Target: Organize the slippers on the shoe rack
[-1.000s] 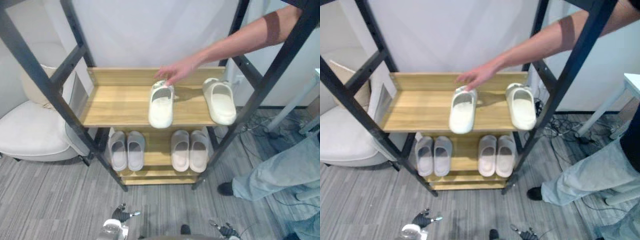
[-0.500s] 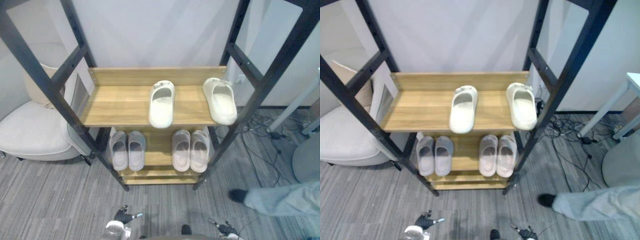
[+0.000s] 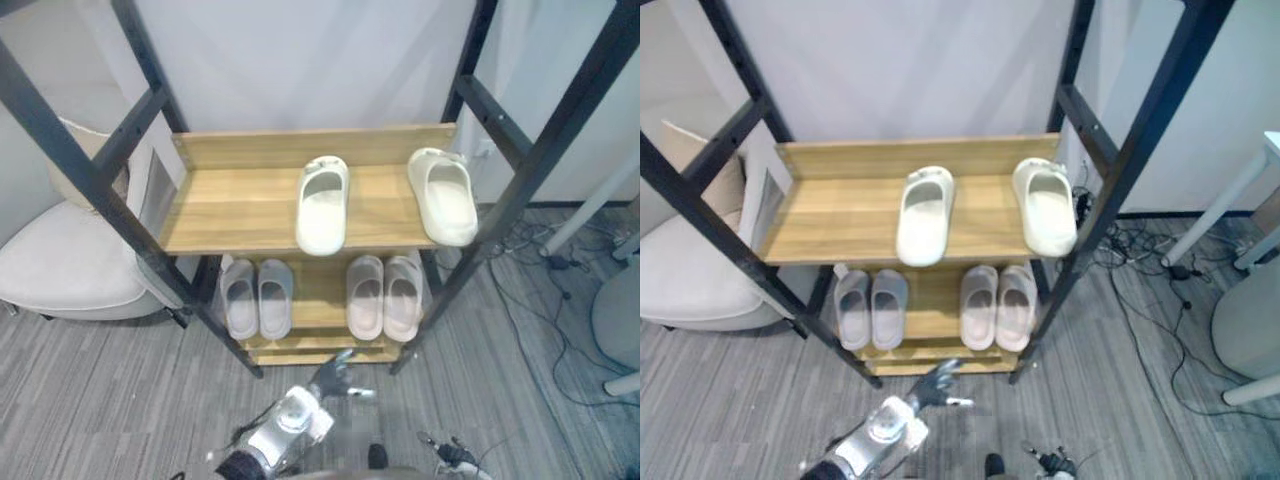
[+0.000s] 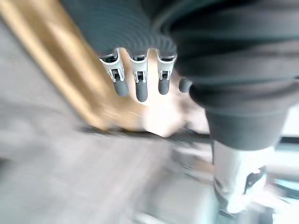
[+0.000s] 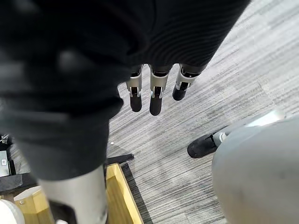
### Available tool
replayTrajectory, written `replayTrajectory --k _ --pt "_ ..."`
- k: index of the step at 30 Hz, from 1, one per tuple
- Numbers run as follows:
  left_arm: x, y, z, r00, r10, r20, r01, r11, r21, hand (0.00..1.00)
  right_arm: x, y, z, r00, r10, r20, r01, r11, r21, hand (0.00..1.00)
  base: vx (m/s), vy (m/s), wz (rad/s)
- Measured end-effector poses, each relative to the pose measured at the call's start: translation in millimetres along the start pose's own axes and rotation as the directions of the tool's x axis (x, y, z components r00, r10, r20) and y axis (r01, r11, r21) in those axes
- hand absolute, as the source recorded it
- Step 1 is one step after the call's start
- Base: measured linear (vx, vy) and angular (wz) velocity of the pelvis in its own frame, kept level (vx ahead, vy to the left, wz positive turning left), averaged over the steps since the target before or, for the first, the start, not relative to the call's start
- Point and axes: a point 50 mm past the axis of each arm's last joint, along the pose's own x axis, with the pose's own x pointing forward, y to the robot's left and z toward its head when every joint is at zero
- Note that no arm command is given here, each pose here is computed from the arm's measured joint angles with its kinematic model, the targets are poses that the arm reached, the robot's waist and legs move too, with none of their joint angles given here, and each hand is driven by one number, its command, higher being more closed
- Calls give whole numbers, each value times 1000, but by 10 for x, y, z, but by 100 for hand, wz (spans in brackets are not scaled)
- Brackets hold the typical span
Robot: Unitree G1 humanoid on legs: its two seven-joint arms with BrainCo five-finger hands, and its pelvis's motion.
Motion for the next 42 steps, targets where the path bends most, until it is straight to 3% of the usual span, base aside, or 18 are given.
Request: replayTrajectory --k 6,11,17,23,24,26,30,42 --pt "45 1 798 937 -24 347 53 996 -76 0 8 -30 27 1000 -6 6 6 1000 -8 0 -3 -2 2" --pt "28 9 941 914 1 406 48 993 -111 0 8 -21 33 1000 -5 8 5 1000 -14 0 -6 -5 0" --pt "21 224 1050 891 130 435 -81 988 -129 0 6 -7 27 1000 -4 9 4 999 -41 0 -3 -4 1" --pt "54 655 1410 797 294 528 -296 952 -84 0 3 -29 12 1000 -14 6 15 999 -44 0 -9 -8 2" --pt "71 846 1500 762 359 538 -381 921 -75 0 2 -32 10 1000 -15 6 16 999 -44 0 0 0 0" --pt "68 932 1536 744 391 542 -421 904 -74 0 2 -31 12 1000 -15 7 16 999 -44 0 0 0 0" --pt "37 1256 1648 655 518 550 -582 810 -71 0 1 -36 9 1000 -17 6 17 999 -42 0 0 0 0" --pt "84 1726 1694 576 662 479 -770 636 48 0 -6 -37 -13 1000 -26 2 26 1000 -1 0 0 0 0"
